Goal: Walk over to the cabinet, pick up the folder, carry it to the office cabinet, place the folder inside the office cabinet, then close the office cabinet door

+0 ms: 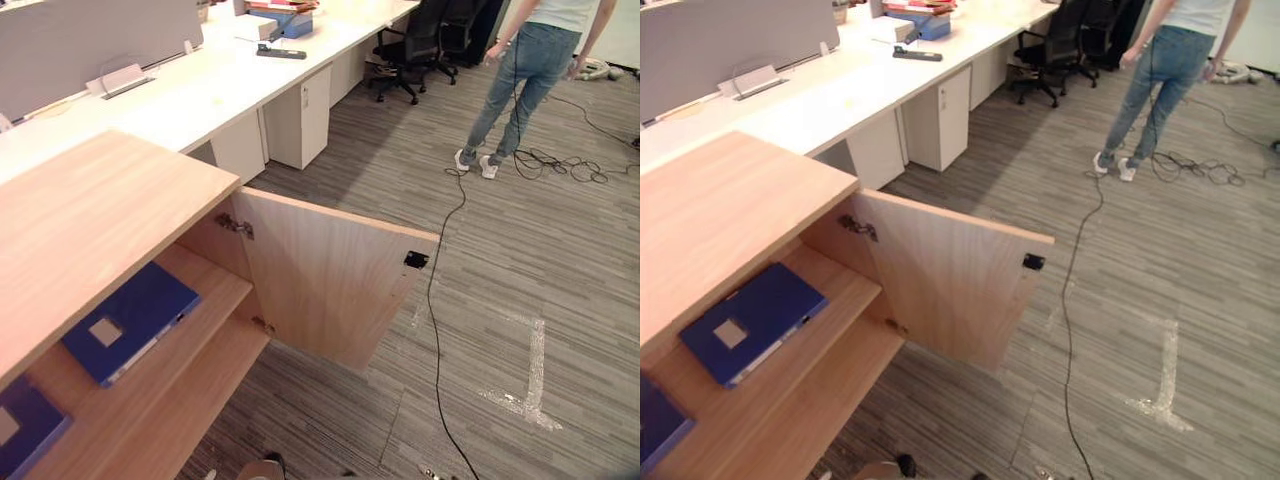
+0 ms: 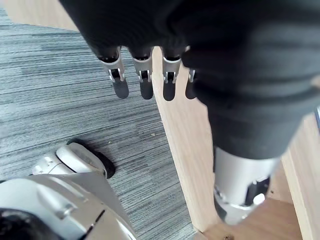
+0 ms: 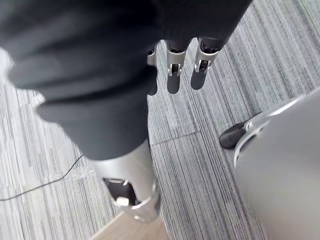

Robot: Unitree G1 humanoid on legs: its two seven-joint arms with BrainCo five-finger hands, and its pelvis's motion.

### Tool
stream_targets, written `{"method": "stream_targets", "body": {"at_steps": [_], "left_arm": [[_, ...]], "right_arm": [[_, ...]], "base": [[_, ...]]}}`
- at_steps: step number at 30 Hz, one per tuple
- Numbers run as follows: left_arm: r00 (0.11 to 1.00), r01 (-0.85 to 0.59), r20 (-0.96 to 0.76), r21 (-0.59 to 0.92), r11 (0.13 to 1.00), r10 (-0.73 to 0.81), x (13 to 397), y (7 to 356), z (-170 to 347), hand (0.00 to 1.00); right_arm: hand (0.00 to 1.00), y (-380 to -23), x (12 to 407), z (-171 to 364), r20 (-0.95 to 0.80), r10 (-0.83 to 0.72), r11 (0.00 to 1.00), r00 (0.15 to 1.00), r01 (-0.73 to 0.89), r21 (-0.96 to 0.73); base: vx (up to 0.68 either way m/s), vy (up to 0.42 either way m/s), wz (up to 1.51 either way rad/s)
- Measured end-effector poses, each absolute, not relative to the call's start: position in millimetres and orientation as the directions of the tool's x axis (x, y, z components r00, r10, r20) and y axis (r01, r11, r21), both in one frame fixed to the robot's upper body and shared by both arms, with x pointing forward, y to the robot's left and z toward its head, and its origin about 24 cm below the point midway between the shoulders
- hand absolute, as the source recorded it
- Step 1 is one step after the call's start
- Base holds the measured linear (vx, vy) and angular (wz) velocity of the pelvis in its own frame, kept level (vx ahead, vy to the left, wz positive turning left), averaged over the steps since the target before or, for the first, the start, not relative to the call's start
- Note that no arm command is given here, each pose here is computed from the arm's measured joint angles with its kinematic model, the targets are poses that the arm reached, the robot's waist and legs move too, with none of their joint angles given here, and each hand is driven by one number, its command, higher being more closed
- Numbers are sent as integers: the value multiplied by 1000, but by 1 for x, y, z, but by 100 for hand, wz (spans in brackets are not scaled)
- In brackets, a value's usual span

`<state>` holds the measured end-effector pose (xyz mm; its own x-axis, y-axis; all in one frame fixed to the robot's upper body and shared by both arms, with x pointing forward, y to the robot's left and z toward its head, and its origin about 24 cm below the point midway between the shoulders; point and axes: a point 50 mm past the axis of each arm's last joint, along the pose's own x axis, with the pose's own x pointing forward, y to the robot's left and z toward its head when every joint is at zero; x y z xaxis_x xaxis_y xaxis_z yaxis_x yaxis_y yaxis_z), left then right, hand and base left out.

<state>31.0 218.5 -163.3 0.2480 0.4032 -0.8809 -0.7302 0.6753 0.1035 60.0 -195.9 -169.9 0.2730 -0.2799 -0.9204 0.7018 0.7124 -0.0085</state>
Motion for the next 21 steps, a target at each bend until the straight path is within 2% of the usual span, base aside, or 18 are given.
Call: {"method": "stream_targets", "body": {"at_steps": [2, 8, 10, 11, 13, 15, 19, 21], "left_arm": [[283, -689, -876, 98, 718, 391, 40, 217, -163, 0], [303, -612, -877, 122, 781, 374, 42, 219, -163, 0], [316, -580, -875, 128, 805, 367, 44, 219, -163, 0], [328, -550, -873, 134, 824, 361, 46, 219, -162, 0], [341, -517, -871, 141, 844, 355, 48, 220, -162, 0], [353, -482, -869, 149, 863, 347, 50, 220, -161, 0], [362, -454, -868, 155, 877, 341, 51, 221, -161, 0], [365, -448, -865, 160, 879, 343, 51, 223, -160, 0]], "right_arm": [[0, -196, 60, -170, -920, -277, 719, 279, 695, -6], [0, -196, 69, -168, -910, -275, 750, 310, 662, -1], [0, -195, 89, -161, -880, -280, 785, 383, 619, 20], [0, -195, 111, -152, -839, -288, 807, 462, 589, 48], [0, -199, 136, -139, -782, -304, 821, 544, 566, 74], [0, -211, 172, -115, -673, -333, 846, 661, 524, 96], [0, -232, 219, -74, -489, -367, 862, 792, 487, 141], [0, -237, 234, -59, -425, -374, 866, 824, 474, 157]], "base": [[168, 36, -11], [116, 10, -11], [11, 29, -15], [-17, 35, -16], [-40, 38, -10], [-65, 53, 2], [-62, 43, -1], [-47, 53, -4]]}}
